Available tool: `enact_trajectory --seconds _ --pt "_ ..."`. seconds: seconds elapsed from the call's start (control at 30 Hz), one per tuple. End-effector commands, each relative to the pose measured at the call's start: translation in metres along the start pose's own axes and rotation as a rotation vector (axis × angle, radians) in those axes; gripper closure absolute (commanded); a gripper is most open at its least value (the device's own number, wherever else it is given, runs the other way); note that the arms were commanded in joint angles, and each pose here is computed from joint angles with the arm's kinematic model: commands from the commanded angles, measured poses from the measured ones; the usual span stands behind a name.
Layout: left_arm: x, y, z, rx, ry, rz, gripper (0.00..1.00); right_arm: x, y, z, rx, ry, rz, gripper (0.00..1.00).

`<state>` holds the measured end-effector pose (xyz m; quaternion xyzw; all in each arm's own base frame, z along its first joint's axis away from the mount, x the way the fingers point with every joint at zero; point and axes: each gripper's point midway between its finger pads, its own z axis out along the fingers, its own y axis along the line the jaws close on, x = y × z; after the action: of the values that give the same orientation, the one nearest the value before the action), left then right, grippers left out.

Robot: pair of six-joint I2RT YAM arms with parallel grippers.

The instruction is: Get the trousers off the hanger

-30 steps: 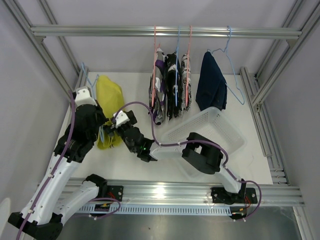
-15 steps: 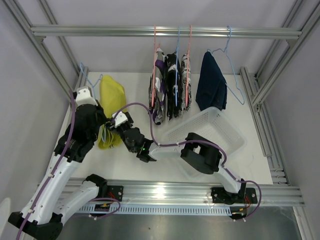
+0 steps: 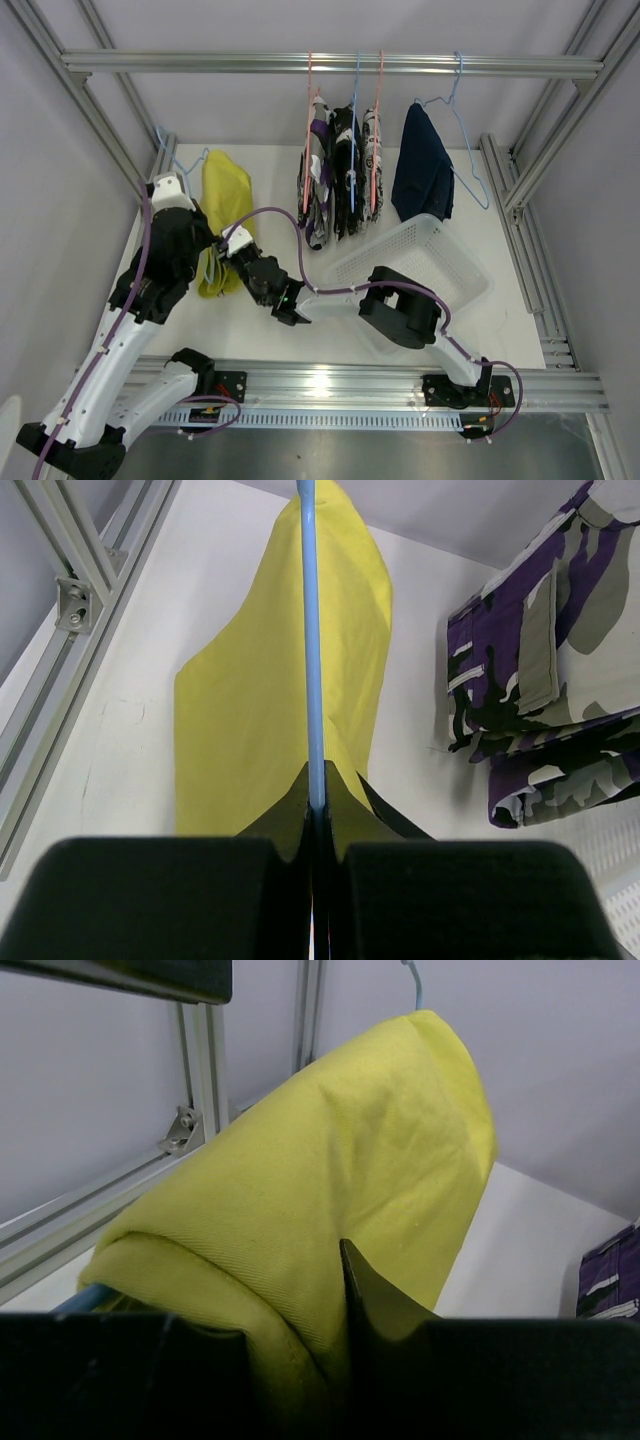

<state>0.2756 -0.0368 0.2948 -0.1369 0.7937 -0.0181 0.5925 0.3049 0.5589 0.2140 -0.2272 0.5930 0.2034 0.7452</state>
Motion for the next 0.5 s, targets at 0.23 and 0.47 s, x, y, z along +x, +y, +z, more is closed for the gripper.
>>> enact_trajectory --seconds 0.23,0.47 --pt "-0.022 -0.008 0.001 0.034 -0.061 -0.047 1.00 -0.099 -0.011 0.015 0.032 -0.170 0.137 1.00" --pt "-0.019 -0.004 0.006 0.003 -0.055 -0.040 0.99 -0.144 -0.021 0.006 0.046 -0.211 0.153 1.00"
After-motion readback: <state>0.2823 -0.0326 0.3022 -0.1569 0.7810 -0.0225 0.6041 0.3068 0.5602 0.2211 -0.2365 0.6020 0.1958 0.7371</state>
